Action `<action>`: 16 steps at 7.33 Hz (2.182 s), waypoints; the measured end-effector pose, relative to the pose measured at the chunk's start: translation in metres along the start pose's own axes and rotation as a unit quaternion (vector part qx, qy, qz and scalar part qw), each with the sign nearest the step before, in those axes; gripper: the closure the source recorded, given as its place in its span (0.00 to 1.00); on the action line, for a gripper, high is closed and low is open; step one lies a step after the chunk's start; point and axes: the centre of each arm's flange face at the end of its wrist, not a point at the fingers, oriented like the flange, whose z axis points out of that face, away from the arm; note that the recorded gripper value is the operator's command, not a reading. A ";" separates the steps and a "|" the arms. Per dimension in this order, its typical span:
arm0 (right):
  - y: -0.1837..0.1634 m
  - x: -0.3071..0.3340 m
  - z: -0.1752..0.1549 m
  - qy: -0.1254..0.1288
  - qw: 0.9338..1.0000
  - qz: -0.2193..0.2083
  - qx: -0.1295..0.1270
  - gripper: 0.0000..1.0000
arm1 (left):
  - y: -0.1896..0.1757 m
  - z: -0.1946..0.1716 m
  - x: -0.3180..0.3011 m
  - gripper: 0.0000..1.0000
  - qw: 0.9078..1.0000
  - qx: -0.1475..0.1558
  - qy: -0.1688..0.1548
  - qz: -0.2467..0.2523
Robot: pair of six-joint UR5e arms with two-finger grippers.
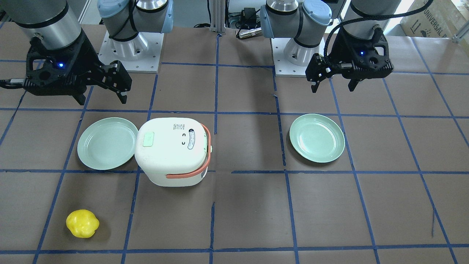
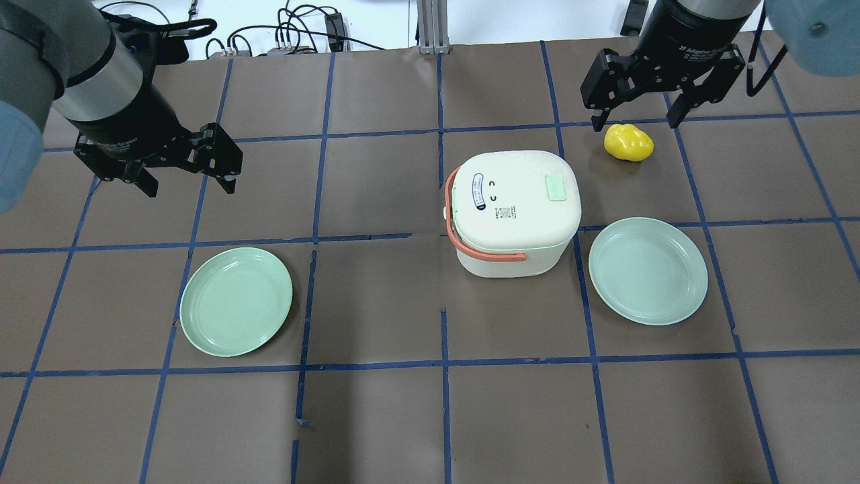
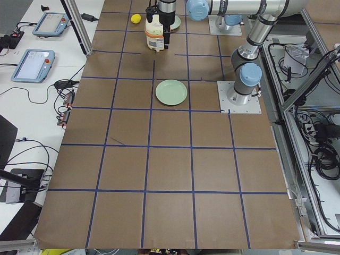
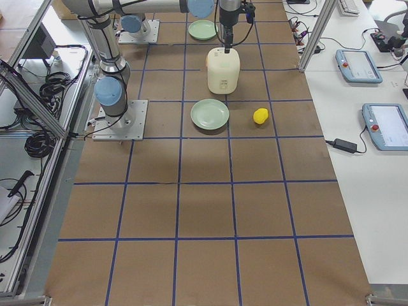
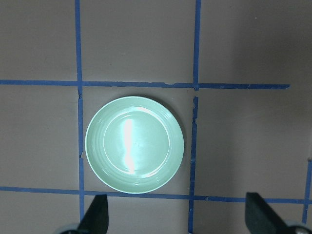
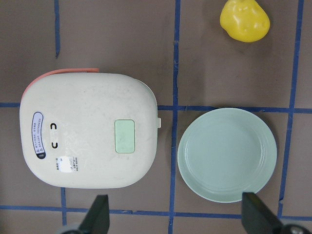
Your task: Press rice cooker button
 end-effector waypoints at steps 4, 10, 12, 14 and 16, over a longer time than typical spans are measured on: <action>-0.004 -0.002 0.001 -0.001 1.000 -0.002 0.009 0.95 | 0.000 0.000 0.000 0.00 1.000 0.000 0.000 0.000; -0.027 -0.038 0.060 -0.009 0.999 -0.038 0.010 0.94 | 0.000 0.000 0.000 0.00 1.000 0.000 0.000 0.000; -0.032 -0.040 0.081 -0.013 0.999 -0.040 0.011 0.94 | 0.000 0.000 0.000 0.00 1.000 0.000 0.000 0.000; -0.032 -0.041 0.094 -0.017 0.999 -0.040 0.012 0.94 | 0.000 0.000 0.000 0.00 1.000 0.000 0.000 0.000; -0.029 -0.045 0.103 -0.017 0.999 -0.043 0.015 0.94 | 0.000 0.000 0.000 0.00 1.000 0.000 0.000 0.000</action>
